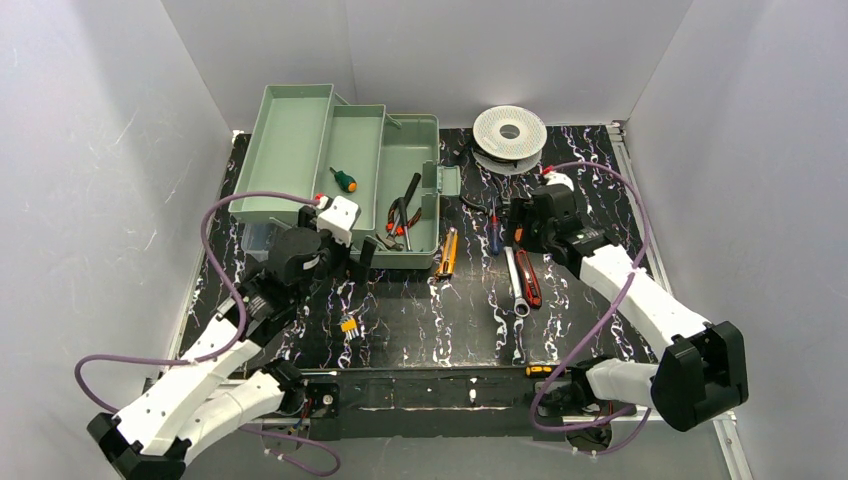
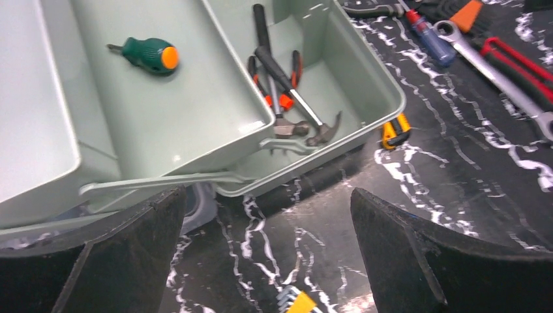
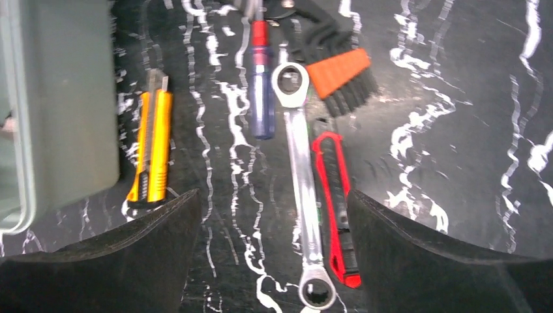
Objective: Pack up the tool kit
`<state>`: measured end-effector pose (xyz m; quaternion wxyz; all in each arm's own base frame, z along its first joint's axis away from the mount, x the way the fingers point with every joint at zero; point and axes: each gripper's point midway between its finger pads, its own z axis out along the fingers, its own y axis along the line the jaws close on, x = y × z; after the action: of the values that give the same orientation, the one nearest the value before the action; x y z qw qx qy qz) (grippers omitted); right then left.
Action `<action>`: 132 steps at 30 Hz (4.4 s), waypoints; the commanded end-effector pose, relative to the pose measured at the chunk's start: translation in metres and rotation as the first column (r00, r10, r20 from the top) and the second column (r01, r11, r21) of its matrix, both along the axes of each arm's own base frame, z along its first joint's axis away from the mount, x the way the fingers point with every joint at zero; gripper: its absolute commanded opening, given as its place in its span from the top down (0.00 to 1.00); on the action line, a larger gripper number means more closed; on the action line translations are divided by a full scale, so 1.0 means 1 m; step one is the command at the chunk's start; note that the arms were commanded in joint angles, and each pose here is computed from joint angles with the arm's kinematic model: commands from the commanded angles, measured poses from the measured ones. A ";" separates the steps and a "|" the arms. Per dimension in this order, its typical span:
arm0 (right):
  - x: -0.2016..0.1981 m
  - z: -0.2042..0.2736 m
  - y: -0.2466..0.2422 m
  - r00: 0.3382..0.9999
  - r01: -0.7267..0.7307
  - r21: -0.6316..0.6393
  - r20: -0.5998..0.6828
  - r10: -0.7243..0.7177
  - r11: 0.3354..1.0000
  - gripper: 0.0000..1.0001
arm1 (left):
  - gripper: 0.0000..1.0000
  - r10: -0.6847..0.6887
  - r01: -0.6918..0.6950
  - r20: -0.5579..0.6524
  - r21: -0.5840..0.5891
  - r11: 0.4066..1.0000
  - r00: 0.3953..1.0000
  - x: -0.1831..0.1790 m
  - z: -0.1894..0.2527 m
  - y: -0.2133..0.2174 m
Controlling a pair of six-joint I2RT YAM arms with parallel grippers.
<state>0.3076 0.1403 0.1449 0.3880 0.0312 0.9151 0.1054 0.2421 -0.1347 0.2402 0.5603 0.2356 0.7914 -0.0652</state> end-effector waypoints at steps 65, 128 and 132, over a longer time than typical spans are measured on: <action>-0.013 -0.135 -0.029 0.862 0.077 -0.181 -0.481 -0.157 0.980 0.56 | 0.02 -0.315 0.259 -0.229 -0.245 0.934 0.921 -0.054 -0.023 -0.098; -0.031 0.092 -0.007 0.971 0.090 0.442 0.159 -0.176 0.893 0.18 | 1.00 0.325 -0.279 -0.288 0.190 0.941 0.901 0.075 0.045 0.030; -0.032 0.093 -0.007 0.976 0.059 0.408 0.167 -0.138 0.911 0.19 | 0.98 0.493 -0.426 -0.213 0.292 0.856 0.844 0.094 0.059 0.082</action>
<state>0.2733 0.1355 0.2274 0.4471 0.1689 0.8320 0.2816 0.3418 -0.1179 0.3042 0.4569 0.1019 0.8837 -0.0038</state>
